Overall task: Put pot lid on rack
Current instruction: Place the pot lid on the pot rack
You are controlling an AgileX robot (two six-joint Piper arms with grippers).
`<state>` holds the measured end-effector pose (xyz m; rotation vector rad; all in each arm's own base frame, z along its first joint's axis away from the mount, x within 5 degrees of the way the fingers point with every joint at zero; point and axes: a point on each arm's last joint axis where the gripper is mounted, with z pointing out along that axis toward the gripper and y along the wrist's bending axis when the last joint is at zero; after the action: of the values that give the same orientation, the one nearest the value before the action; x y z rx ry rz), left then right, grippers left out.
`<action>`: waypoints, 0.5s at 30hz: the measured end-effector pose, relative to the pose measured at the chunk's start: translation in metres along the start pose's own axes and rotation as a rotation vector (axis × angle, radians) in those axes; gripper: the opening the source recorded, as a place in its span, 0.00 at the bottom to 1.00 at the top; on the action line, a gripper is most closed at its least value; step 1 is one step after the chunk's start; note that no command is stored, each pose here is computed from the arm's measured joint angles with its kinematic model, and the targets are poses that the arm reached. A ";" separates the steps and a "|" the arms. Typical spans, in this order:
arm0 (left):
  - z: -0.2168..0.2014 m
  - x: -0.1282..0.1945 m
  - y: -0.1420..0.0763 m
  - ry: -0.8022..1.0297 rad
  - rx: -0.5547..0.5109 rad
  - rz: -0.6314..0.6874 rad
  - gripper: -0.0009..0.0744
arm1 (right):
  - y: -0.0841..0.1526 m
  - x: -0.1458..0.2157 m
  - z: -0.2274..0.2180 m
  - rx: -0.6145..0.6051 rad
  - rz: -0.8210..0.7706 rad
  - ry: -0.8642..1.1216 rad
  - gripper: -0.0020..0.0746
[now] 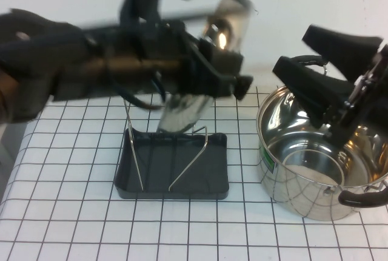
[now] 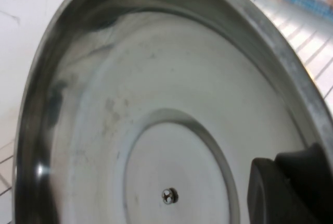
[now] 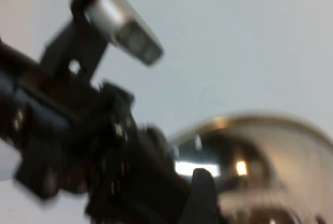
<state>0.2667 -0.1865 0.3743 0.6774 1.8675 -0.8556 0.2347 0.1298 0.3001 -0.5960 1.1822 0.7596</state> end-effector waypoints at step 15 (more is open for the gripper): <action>0.009 0.019 -0.008 0.182 -0.229 0.152 0.13 | 0.005 -0.067 -0.049 0.245 -0.322 0.148 0.74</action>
<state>0.2580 -0.1969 0.3562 0.7609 2.0083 -0.4863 0.1896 0.0820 0.3506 -0.6252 1.2541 0.2964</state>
